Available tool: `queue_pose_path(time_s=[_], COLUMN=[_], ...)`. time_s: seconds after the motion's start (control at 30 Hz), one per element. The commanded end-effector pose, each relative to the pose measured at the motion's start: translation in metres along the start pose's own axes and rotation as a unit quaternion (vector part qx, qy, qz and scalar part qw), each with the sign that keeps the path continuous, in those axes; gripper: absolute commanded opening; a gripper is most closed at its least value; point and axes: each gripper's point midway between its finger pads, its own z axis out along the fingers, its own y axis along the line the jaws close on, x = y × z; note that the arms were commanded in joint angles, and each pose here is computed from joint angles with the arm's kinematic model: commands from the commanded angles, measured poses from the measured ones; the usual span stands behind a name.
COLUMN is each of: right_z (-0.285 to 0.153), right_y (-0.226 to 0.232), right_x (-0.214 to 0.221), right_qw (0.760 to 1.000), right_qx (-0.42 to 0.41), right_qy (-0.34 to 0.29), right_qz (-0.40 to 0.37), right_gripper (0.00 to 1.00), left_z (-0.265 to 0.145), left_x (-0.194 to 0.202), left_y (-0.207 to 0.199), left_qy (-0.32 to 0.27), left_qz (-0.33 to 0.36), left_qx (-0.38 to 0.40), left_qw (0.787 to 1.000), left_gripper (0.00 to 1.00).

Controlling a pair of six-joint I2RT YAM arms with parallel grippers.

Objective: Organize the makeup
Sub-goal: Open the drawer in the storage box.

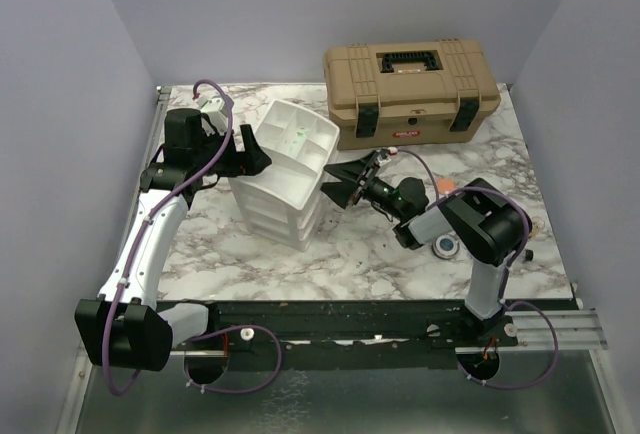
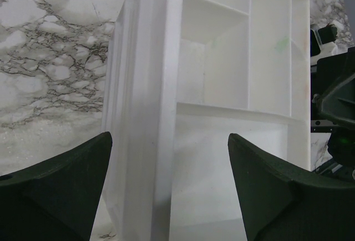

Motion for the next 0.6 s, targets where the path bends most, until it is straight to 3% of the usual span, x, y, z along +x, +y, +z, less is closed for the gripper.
queue_pose_path(time_s=[0.0, 0.23, 0.57], right_z=[-0.004, -0.007, -0.007], right_y=[0.037, 0.064, 0.092], right_x=[0.014, 0.021, 0.023], right_qw=[0.995, 0.989, 0.982], right_qx=[-0.091, -0.125, -0.160], right_qy=[0.021, 0.027, 0.025], right_qz=[-0.015, -0.075, -0.101], right_gripper=[0.88, 0.84, 0.81], left_z=[0.002, 0.005, 0.003], left_x=[0.011, 0.018, 0.017], left_y=[0.005, 0.012, 0.010], left_qy=[0.017, 0.022, 0.018], left_qz=[-0.012, -0.024, -0.020], left_qx=[-0.012, -0.027, -0.023], left_qw=[1.000, 0.999, 0.999], left_gripper=[0.87, 0.87, 0.87])
